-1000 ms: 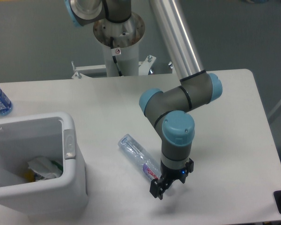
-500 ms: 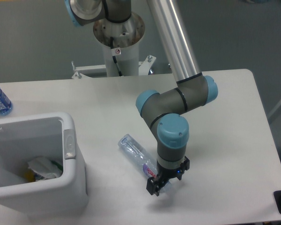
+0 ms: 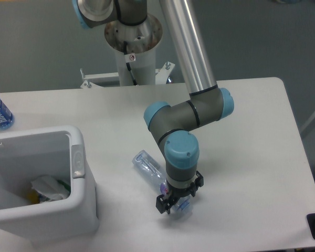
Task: Place the trash in the trash can
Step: 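Align the gripper fingers around the bottle's cap end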
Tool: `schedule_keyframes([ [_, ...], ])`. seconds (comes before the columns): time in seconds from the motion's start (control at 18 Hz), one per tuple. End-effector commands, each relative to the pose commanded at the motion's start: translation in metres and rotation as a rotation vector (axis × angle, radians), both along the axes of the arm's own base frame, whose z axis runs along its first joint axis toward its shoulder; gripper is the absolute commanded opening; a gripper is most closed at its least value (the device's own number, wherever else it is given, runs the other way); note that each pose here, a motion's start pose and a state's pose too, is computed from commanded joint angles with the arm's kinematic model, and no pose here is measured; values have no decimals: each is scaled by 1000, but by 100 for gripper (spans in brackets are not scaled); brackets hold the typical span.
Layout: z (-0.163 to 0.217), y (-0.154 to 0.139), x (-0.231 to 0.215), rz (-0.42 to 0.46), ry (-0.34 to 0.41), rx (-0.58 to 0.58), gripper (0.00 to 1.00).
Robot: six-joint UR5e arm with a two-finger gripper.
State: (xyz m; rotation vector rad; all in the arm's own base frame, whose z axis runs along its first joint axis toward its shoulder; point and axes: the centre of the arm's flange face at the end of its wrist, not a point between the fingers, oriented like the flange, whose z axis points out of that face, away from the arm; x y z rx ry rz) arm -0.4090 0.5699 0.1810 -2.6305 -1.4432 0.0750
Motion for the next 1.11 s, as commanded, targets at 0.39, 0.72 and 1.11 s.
schedule_keyframes([
  [0.39, 1, 2, 2, -5, 3, -4, 71],
  [0.72, 3, 2, 2, -13, 6, -2, 70],
  [1.11, 16, 0, 3, -39, 20, 5, 62],
])
